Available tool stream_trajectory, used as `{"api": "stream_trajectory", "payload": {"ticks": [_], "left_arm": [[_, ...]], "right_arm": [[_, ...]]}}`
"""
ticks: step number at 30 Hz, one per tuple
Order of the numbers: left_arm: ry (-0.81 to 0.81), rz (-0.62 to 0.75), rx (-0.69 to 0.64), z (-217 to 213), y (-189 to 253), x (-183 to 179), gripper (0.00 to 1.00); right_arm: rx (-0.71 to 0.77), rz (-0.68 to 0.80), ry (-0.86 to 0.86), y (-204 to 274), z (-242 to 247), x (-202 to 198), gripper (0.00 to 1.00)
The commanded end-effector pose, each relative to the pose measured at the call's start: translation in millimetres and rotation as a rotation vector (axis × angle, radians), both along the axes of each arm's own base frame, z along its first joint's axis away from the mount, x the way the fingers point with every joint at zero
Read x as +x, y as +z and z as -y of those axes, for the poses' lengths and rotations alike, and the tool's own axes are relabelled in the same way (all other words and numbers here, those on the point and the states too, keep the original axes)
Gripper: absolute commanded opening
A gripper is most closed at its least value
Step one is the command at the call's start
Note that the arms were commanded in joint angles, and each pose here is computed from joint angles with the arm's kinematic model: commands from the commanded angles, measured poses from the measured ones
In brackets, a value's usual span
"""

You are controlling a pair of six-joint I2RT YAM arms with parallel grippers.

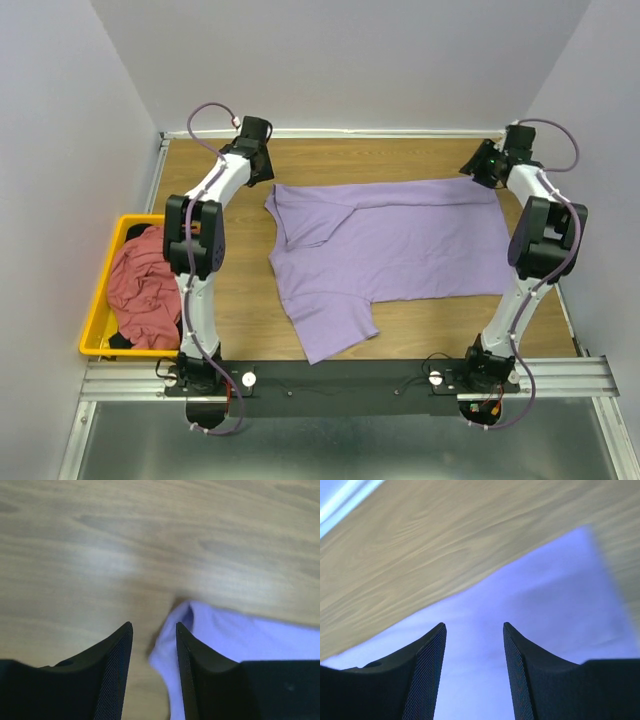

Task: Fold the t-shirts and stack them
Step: Fold the tshirt

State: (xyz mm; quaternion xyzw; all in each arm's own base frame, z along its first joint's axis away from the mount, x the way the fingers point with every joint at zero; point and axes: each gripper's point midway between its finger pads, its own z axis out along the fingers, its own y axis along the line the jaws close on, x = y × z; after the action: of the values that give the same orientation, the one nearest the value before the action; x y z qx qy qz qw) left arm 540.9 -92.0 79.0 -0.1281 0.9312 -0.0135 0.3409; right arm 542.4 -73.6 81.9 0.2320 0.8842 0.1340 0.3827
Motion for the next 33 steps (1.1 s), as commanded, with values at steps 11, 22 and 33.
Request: {"api": "stream_trajectory", "payload": {"ticks": [11, 22, 33], "left_arm": [[-0.512, 0.156, 0.135, 151, 55, -157, 0.43], [-0.635, 0.102, 0.207, 202, -3, -163, 0.38], [-0.616, 0.061, 0.313, 196, -31, -149, 0.34]], "right_arm": [[0.073, -0.035, 0.239, 29, -161, -97, 0.57], [0.077, -0.099, 0.216, 9, -159, -173, 0.57], [0.073, -0.092, 0.189, 9, -154, -199, 0.57]]}}
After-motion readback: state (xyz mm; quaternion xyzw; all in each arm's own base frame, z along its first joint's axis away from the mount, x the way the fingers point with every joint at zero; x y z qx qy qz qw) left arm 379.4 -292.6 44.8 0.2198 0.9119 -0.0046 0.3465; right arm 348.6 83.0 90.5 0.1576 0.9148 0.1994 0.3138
